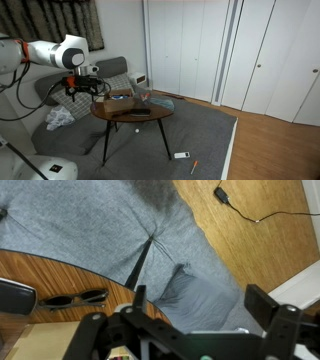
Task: Place the purple marker in the pen holder
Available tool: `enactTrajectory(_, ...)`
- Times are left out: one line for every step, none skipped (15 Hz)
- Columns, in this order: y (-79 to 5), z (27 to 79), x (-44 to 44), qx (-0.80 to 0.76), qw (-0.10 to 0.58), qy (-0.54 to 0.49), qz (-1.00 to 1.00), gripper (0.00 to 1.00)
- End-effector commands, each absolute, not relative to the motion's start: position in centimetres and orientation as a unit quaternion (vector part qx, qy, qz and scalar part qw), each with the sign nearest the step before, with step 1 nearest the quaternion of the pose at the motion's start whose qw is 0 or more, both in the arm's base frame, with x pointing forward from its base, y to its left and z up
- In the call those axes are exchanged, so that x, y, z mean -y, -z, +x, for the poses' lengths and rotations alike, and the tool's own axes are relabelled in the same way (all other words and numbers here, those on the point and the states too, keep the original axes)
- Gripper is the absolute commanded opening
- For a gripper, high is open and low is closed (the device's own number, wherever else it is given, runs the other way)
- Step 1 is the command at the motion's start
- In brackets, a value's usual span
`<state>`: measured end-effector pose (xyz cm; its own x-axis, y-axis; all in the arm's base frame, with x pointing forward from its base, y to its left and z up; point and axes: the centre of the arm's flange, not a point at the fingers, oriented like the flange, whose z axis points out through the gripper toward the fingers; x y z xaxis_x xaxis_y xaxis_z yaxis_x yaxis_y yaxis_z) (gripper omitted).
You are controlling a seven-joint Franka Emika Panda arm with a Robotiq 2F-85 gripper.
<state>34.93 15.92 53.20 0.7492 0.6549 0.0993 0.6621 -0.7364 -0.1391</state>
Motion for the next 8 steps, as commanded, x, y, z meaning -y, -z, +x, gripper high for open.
enactTrajectory(-51.1,37.7,-21.0,0.399,0.090,0.053,-0.911,1.00)
enactTrajectory(-50.5,38.1,-22.6,0.413,0.100,0.065,-0.903,1.00)
enactTrajectory(-49.8,38.5,-24.0,0.422,0.105,0.076,-0.898,1.00)
enactTrajectory(-49.2,38.8,-25.5,0.428,0.115,0.084,-0.893,1.00)
enactTrajectory(-48.5,39.2,-27.0,0.433,0.121,0.094,-0.888,1.00)
enactTrajectory(-48.0,39.6,-28.2,0.434,0.116,0.103,-0.887,1.00)
enactTrajectory(-47.3,40.1,-29.4,0.438,0.119,0.115,-0.884,1.00)
enactTrajectory(-46.7,40.5,-30.2,0.440,0.114,0.121,-0.882,1.00)
